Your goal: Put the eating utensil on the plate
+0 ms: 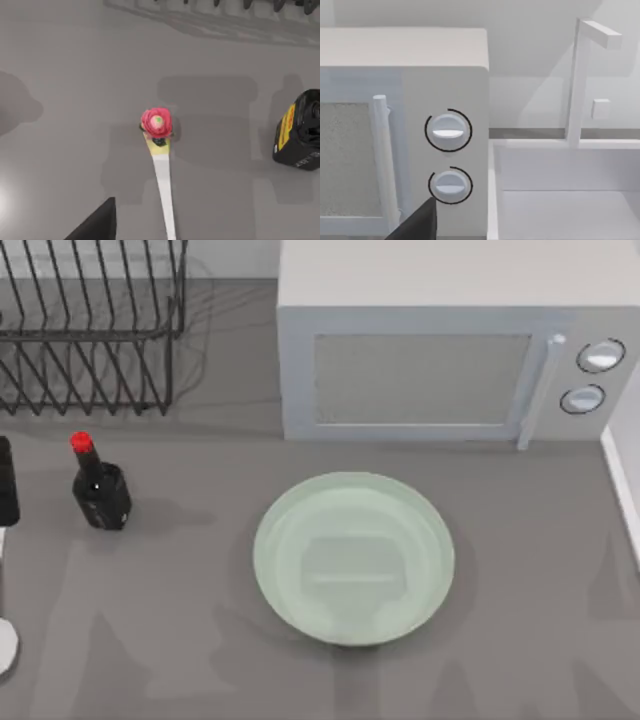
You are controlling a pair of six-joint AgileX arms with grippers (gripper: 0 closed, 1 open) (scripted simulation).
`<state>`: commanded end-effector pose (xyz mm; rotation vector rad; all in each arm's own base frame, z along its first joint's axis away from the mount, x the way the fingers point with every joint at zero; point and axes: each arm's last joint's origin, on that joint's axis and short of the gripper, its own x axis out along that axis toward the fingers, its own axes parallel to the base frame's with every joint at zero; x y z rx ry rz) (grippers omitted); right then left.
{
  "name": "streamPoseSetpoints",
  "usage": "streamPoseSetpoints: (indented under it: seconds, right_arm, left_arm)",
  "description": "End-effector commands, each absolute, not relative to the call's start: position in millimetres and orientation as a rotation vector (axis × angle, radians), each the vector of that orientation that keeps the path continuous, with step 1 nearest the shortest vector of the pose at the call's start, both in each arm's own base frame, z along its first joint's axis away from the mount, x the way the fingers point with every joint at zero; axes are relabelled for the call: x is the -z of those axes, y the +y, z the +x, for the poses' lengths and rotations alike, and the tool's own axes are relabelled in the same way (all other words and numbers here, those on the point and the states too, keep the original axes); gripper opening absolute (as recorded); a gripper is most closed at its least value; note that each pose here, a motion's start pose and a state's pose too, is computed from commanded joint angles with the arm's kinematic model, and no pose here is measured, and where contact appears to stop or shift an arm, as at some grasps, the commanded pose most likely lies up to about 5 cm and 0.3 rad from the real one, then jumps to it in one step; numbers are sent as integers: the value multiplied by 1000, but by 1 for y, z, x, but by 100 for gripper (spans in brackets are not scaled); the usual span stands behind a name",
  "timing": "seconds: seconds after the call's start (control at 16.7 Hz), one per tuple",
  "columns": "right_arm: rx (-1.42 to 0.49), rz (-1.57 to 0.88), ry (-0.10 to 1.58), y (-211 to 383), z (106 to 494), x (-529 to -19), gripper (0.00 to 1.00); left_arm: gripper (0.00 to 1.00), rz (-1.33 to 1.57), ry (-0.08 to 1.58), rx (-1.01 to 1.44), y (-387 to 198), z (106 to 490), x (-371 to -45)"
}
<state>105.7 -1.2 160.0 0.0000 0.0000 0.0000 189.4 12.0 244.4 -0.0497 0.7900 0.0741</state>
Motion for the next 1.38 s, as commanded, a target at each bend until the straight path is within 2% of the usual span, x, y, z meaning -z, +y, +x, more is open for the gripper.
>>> streamPoseSetpoints:
  seconds: [0.3,0.54,0.72,1.08,1.38]
  right_arm:
    - [0,0,0,-1,106,-160,100]
    - [0,0,0,-1,106,-160,100]
    - [0,0,0,-1,106,-160,100]
    - [0,0,0,-1,106,-160,100]
    - [0,0,0,-1,106,-160,100]
  left_arm:
    - [100,-109,1290,-119,28,269,-217]
    - [100,-148,1504,-149,39,309,-197]
    - [100,-160,1555,-160,43,324,-193]
    - [100,-156,1557,-157,42,325,-192]
    - [100,-160,1556,-162,43,316,-155]
